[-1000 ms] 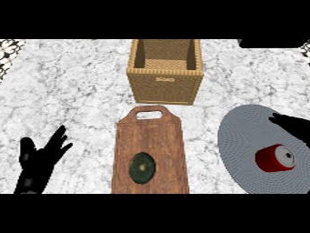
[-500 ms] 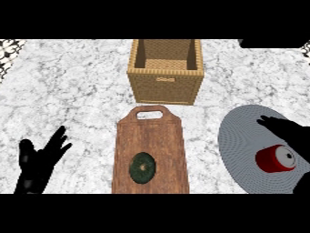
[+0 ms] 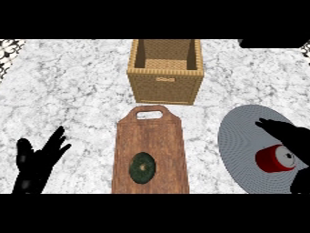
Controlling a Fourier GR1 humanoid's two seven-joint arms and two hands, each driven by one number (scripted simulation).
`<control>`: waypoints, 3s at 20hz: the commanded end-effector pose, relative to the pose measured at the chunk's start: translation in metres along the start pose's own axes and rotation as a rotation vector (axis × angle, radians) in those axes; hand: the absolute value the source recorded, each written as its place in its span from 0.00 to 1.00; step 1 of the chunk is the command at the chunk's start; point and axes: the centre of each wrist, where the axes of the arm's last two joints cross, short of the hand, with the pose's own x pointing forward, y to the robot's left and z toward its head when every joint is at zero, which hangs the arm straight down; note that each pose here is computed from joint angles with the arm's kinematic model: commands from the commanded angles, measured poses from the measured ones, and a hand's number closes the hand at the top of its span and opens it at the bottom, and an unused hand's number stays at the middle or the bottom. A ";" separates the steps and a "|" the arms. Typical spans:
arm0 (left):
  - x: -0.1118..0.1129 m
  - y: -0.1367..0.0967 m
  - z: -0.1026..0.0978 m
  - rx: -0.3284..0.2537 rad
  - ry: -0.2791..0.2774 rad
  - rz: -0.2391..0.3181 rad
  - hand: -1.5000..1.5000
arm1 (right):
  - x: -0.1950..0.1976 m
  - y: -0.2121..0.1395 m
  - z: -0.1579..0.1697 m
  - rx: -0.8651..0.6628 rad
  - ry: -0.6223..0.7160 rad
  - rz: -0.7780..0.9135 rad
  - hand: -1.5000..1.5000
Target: Pick the can from the placemat and place it in the basket
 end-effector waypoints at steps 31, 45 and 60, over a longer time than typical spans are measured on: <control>-0.001 -0.010 -0.005 -0.048 0.026 -0.049 0.50 | 0.207 0.031 -0.063 -0.273 -0.013 0.037 1.00; -0.001 -0.025 -0.014 -0.093 0.036 -0.056 0.50 | 0.282 -0.052 -0.013 -0.902 -0.070 -0.649 1.00; -0.001 -0.019 -0.013 -0.076 0.047 -0.045 0.50 | 0.355 -0.187 -0.012 -1.092 0.205 -0.734 1.00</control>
